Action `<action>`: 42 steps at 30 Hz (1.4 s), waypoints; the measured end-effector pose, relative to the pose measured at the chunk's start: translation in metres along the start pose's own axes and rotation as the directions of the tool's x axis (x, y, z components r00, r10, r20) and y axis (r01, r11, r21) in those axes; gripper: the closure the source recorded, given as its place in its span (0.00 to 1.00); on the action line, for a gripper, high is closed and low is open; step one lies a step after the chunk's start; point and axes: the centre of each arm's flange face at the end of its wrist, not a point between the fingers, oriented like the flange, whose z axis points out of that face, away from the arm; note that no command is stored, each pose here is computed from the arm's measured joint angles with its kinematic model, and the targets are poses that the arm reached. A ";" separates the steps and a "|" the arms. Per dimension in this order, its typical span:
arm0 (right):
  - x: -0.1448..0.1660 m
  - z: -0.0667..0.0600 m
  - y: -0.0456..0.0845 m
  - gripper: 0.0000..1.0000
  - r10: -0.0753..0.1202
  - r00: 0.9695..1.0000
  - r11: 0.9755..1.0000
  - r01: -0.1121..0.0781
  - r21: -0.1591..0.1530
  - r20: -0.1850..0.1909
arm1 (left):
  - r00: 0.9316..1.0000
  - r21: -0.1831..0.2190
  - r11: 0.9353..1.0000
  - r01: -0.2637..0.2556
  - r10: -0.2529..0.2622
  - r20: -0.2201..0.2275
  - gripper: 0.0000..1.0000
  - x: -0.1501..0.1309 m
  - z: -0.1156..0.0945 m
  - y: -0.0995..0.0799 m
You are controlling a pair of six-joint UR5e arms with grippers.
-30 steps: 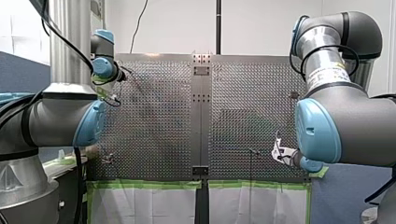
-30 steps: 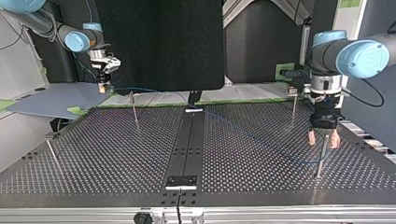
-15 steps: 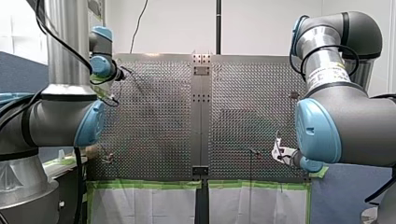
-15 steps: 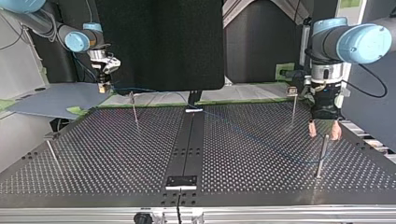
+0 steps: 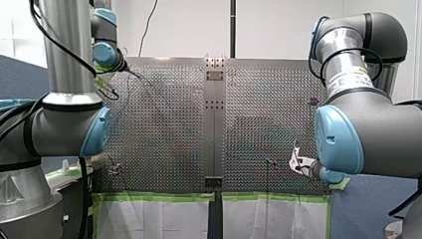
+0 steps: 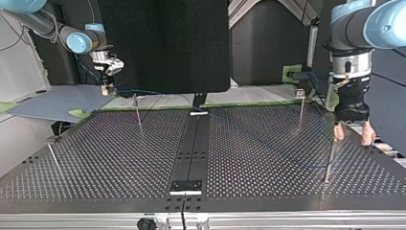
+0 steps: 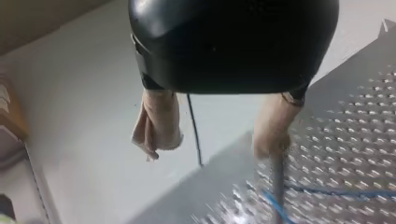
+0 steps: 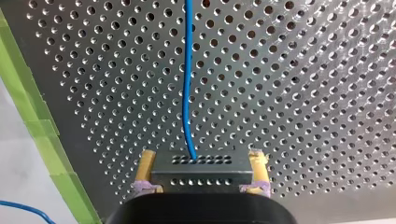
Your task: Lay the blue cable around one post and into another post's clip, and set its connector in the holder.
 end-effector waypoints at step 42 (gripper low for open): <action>0.001 0.003 -0.006 1.00 0.026 0.999 1.000 -0.026 0.015 -0.019 | 0.940 -0.114 0.935 -0.334 0.322 -0.117 0.00 -0.016 -0.016 -0.055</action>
